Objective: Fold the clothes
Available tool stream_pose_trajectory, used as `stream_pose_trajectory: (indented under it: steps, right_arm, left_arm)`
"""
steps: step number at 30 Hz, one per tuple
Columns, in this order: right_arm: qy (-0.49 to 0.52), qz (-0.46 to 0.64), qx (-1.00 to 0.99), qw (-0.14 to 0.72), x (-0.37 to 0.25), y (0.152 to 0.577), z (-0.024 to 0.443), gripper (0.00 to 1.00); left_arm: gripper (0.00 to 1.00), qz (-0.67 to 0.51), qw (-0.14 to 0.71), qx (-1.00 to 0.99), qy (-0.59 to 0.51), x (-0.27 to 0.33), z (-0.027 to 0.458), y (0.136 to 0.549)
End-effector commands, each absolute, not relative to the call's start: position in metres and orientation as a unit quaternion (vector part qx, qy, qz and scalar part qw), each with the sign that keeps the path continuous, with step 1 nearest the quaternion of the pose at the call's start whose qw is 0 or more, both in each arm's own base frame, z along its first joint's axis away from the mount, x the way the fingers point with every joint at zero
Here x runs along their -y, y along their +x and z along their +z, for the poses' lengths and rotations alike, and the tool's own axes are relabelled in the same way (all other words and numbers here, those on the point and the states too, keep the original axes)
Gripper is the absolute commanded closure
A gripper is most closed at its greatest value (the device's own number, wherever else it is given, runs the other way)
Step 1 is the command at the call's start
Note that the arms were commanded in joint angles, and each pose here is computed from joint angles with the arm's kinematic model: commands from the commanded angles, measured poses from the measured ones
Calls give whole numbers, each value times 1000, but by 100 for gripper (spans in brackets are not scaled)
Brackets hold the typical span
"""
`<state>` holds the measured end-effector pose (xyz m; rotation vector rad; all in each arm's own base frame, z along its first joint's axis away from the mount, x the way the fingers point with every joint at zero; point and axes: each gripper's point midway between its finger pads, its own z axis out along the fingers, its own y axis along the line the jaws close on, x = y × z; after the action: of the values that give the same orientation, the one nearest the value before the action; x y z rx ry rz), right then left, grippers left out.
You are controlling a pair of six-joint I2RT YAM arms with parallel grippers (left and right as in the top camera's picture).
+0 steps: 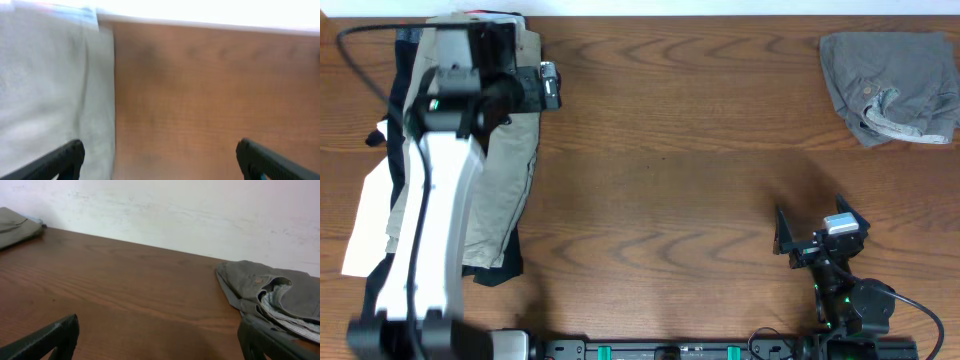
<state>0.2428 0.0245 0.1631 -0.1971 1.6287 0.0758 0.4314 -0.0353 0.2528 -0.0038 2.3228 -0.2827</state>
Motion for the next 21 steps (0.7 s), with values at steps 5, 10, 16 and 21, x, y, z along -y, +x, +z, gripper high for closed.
stream_pose_trajectory:
  steps: [5,10,16,21]
  right_arm:
    - [-88,42,-726,681,-28,242,162,1]
    - [-88,42,-726,681,-28,242,162,1]
    - [-88,42,-726,681,-28,243,161,1]
    - [-88,42,-726,681,-28,243,161,1]
  left_arm:
    - [2,-107,504,-857,11,34,247,380]
    - [2,-105,577,-810,21,34,226,343]
    - [2,-102,635,-765,28,33,201,298]
    - [2,-92,665,-741,23,29,188,274]
